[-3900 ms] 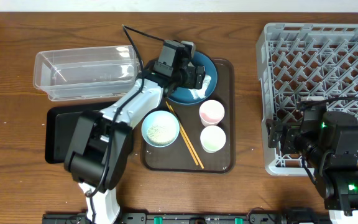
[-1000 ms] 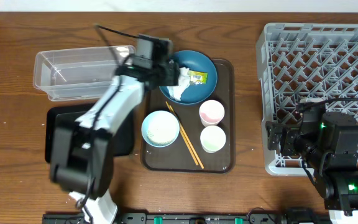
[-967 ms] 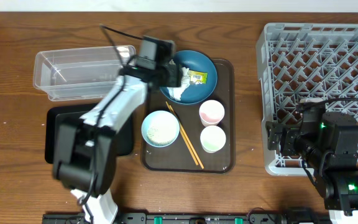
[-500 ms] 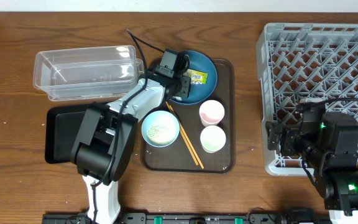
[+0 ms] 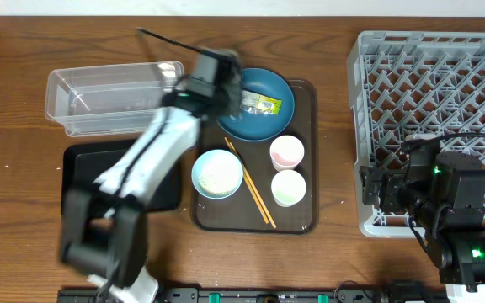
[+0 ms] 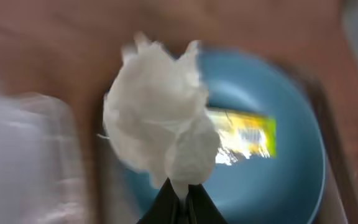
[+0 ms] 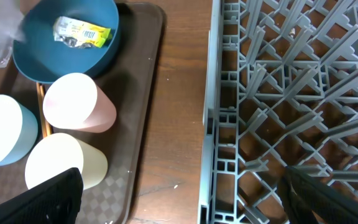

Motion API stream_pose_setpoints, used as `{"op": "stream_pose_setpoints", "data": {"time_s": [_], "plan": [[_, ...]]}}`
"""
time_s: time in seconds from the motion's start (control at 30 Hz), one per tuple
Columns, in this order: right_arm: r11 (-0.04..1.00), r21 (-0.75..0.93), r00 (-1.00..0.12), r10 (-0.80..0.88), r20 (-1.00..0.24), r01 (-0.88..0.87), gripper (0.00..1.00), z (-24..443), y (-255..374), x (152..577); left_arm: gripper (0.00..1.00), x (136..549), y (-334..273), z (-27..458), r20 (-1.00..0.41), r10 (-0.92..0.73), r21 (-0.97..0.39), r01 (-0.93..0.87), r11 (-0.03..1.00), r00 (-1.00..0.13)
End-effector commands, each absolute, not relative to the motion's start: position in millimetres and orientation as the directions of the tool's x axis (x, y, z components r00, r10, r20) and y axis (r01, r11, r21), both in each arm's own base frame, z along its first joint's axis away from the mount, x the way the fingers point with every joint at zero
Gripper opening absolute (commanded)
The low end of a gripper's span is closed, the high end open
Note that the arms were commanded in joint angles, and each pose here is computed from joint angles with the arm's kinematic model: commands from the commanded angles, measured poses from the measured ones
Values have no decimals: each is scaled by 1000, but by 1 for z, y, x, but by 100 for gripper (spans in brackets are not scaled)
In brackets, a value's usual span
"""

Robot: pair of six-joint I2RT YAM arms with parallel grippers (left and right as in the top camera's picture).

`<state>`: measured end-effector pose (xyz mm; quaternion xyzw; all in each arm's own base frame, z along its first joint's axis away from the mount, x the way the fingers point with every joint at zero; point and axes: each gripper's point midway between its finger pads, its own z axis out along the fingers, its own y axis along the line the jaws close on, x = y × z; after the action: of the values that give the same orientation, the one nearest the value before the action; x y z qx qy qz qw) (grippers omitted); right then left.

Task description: Sort waste into correct bins and load items into the dishwasher rack

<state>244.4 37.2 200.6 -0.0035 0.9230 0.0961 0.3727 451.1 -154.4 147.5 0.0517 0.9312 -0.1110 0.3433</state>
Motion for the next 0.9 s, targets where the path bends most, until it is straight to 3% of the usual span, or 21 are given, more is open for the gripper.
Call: {"op": "stream_pose_setpoints", "data": {"time_s": [0.0,0.27,0.3,0.33,0.37,0.47,0.6,0.7,0.87], "plan": [[980,173,-707,53,-705,-98,99,209,40,246,7,460,-98,180,-709,-46,-97,33,995,-704],[980,173,-707,53,-705,-98,99,209,40,246,9,471,-8,181,-713,-180,-93,-162,982,-677],[980,173,-707,53,-705,-99,99,209,40,246,14,472,-1,179,-712,-189,-93,-175,980,-676],[980,173,-707,53,-705,-99,99,209,40,246,32,473,4,177,-710,-197,-92,-187,978,-676],[980,173,-707,53,-705,-99,99,209,40,246,42,474,8,176,-711,-202,-93,-194,977,-674],[980,173,-707,53,-705,-99,99,209,40,246,57,476,1,178,-712,-205,-126,-164,978,-672],[980,173,-707,53,-705,-98,99,209,40,246,62,472,-48,181,-649,-290,-338,-75,938,-704],[980,173,-705,54,-707,-99,99,210,40,246,72,466,-76,174,-577,-370,-422,-122,898,-729],[980,173,-708,53,-705,-98,99,209,40,246,86,464,-104,156,-547,-421,-408,-209,889,-723]]}}
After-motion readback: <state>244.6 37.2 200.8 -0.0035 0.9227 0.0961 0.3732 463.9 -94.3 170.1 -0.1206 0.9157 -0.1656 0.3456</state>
